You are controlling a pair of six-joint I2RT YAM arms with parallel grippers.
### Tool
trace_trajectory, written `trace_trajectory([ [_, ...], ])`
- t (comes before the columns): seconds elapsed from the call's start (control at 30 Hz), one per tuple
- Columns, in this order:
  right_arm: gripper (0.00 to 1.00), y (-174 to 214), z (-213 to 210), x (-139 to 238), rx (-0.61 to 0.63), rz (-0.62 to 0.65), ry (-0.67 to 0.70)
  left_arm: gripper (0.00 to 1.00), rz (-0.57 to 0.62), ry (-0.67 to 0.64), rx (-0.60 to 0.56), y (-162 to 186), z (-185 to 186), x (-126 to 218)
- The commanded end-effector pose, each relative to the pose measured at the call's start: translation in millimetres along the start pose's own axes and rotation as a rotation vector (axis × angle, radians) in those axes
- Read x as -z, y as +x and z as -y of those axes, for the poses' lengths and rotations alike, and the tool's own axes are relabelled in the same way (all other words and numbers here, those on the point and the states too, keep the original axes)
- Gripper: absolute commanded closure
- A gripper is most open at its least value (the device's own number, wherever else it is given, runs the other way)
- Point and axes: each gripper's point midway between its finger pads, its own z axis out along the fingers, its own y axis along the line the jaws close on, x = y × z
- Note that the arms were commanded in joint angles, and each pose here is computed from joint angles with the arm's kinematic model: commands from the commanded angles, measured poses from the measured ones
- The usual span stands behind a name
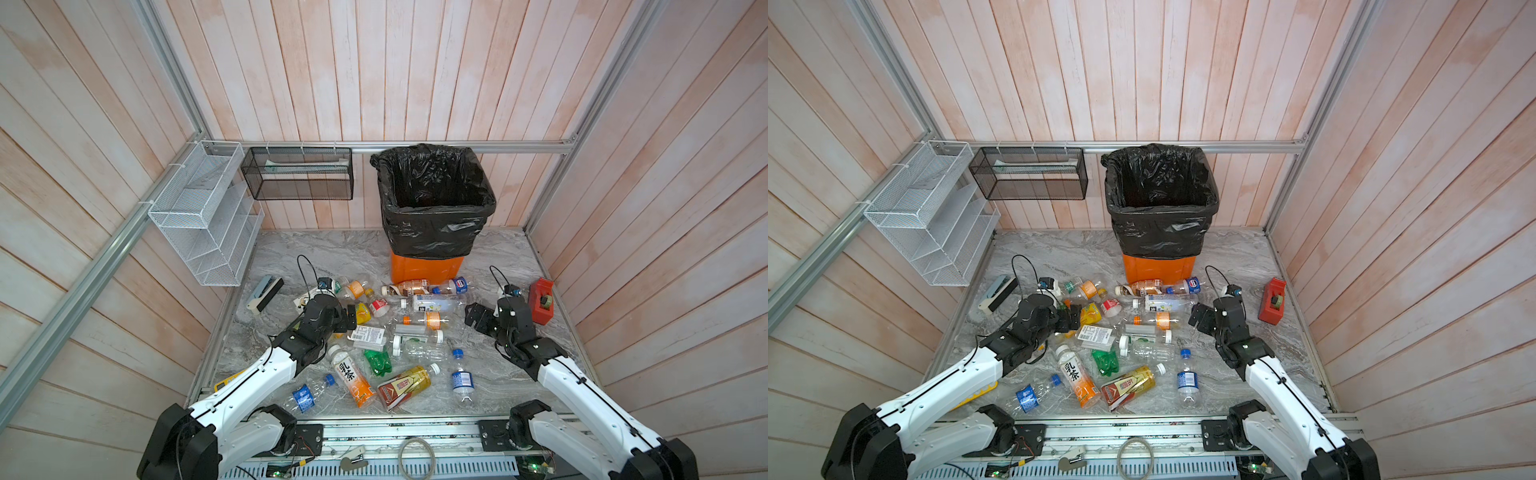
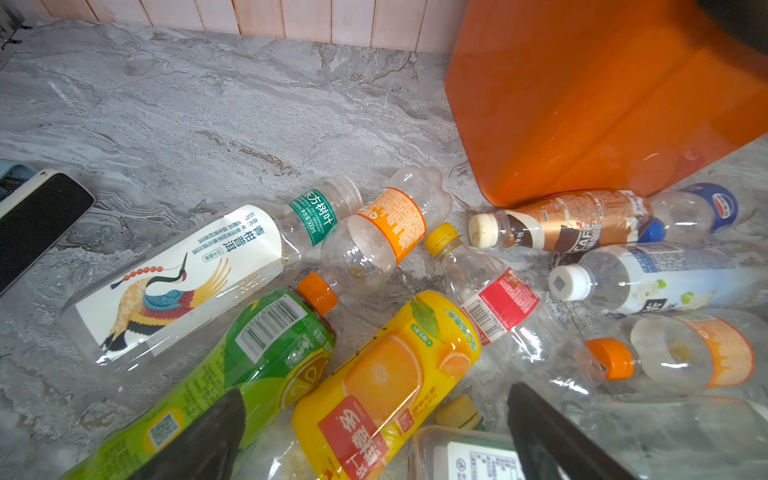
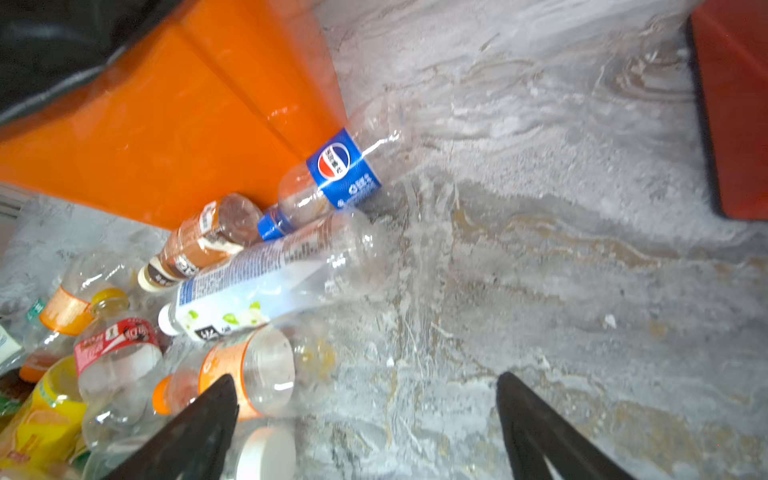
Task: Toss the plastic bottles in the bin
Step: 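Lower the right gripper onto the blue-cap clear bottle and close it, then lift the blue-cap bottle with the right gripper over the bin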
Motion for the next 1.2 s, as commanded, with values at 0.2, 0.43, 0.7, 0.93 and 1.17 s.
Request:
trace_trajectory([
  [0.2, 0.09, 77.4, 19.6, 28.5, -0.03, -0.174, 0.037, 0.0, 0.079, -0.003, 0.036, -13.9, -1.9, 10.3],
  [0.43, 0.16, 110.3, 18.3, 35.9, -0.014, -0.242, -0.007, 0.0, 0.123, -0.012, 0.059, -20.4, -5.8, 16.5],
  [0.7, 0.19, 136.9, 13.9, 39.5, 0.056, -0.311, -0.004, 0.0, 0.124, -0.01, 0.069, -20.2, -5.4, 16.4],
  [0.93, 0.26, 161.6, 22.1, 39.7, 0.09, -0.367, 0.023, 0.0, 0.125, -0.011, 0.07, -19.7, -6.4, 18.1],
  [1.17, 0.39, 171.3, 33.3, 35.4, 0.115, -0.379, 0.072, 0.0, 0.12, -0.012, 0.072, -17.3, -7.2, 18.1],
])
